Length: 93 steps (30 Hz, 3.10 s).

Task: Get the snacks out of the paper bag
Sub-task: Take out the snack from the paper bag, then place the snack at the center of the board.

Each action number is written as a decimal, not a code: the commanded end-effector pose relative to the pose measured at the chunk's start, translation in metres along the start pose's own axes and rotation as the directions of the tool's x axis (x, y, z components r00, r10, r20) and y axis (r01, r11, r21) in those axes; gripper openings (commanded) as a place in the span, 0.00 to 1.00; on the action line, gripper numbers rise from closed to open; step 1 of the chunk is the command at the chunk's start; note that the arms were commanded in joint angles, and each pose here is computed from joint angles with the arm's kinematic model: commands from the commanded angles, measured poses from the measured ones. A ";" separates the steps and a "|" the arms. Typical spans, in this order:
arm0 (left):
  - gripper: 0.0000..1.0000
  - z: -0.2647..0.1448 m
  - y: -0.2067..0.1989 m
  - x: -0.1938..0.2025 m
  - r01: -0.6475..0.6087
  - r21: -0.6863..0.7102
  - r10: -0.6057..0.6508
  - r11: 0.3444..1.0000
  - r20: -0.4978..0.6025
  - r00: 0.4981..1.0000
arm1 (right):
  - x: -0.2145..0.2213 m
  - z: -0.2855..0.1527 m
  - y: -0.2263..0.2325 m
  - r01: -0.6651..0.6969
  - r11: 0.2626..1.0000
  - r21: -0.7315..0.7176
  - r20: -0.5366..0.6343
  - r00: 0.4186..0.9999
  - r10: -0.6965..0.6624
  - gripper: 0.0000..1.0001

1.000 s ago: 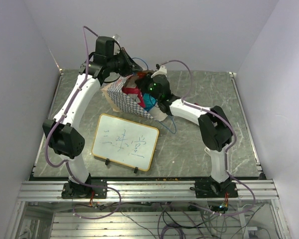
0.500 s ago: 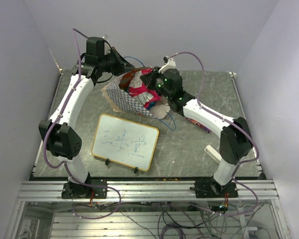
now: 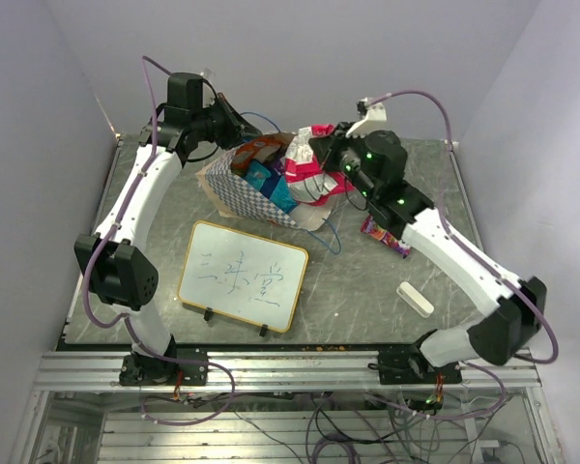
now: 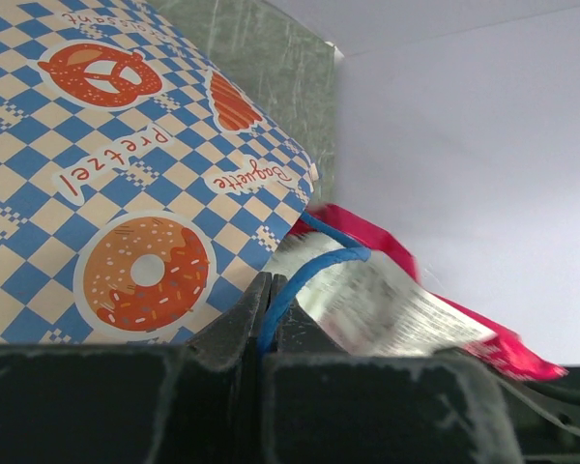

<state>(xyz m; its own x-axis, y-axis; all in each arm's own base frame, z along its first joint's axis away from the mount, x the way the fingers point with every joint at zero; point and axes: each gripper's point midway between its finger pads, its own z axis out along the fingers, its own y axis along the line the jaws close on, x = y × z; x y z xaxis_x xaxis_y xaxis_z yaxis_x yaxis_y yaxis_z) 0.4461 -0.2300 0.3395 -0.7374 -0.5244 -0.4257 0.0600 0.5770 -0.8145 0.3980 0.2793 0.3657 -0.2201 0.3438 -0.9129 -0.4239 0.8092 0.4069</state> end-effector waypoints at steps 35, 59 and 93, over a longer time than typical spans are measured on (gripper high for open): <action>0.07 -0.017 -0.011 0.000 -0.028 -0.006 0.028 1.000 -0.037 0.999 | 0.068 -0.086 -0.296 -0.332 0.698 0.634 0.043 0.917 0.396 0.00; 0.07 -0.012 -0.005 0.008 0.009 -0.005 -0.009 1.000 -0.060 0.998 | 0.179 -0.167 -0.410 -0.047 0.524 0.851 -0.220 0.873 0.435 0.01; 0.07 -0.010 -0.040 0.023 -0.026 0.113 0.035 0.993 -0.082 0.996 | 0.052 -0.161 -0.358 0.116 0.573 0.811 -0.292 0.930 0.225 0.64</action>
<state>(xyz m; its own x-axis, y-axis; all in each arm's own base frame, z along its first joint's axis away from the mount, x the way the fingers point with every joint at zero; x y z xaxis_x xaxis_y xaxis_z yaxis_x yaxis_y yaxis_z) 0.4337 -0.2489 0.3386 -0.7913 -0.4667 -0.3950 0.0828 0.5583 -0.8255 0.3943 -0.0657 0.1561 -0.5587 0.4142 -0.7185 0.4500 0.8791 0.1569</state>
